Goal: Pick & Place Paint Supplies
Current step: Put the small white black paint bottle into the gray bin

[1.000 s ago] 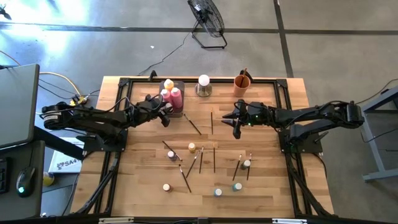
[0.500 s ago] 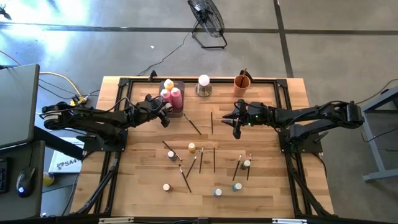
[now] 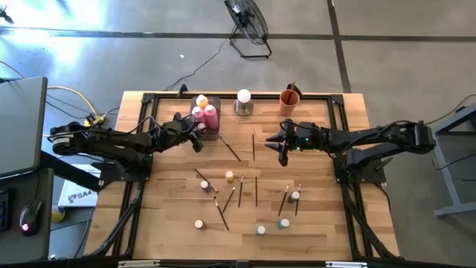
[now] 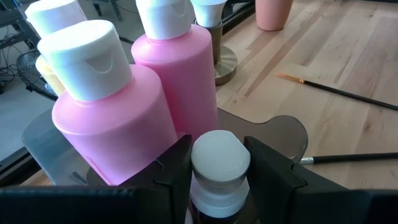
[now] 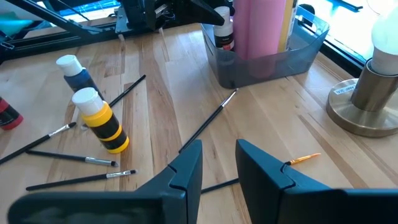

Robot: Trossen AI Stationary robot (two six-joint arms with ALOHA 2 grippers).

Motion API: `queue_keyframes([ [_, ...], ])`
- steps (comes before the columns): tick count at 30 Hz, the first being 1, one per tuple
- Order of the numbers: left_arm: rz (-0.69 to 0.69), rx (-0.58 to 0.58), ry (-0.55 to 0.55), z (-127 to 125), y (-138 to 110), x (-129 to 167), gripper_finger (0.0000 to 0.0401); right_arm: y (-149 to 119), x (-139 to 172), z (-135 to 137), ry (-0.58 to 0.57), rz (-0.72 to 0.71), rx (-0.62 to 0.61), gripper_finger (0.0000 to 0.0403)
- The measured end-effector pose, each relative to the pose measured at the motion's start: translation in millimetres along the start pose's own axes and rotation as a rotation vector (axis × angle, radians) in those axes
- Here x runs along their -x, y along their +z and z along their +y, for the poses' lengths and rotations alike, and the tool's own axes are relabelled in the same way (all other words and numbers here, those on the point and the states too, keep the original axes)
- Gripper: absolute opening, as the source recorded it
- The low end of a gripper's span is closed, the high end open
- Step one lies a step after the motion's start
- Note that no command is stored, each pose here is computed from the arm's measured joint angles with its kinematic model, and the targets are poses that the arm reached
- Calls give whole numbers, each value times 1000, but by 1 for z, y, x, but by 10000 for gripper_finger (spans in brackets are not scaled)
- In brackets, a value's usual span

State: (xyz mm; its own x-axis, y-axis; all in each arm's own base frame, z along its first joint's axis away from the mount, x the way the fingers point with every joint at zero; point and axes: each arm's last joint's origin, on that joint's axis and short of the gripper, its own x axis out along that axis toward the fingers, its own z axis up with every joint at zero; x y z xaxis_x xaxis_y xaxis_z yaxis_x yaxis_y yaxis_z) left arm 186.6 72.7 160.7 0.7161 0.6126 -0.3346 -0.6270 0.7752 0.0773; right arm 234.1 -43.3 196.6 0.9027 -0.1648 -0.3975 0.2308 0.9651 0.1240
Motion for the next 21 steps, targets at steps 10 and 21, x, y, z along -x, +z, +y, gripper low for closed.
queue_keyframes([
  [10,-2,-4,33,1,0,0,133,0,0,0,0,0,0,91],
  [21,-8,-18,22,1,1,0,199,0,0,0,0,0,0,91],
])
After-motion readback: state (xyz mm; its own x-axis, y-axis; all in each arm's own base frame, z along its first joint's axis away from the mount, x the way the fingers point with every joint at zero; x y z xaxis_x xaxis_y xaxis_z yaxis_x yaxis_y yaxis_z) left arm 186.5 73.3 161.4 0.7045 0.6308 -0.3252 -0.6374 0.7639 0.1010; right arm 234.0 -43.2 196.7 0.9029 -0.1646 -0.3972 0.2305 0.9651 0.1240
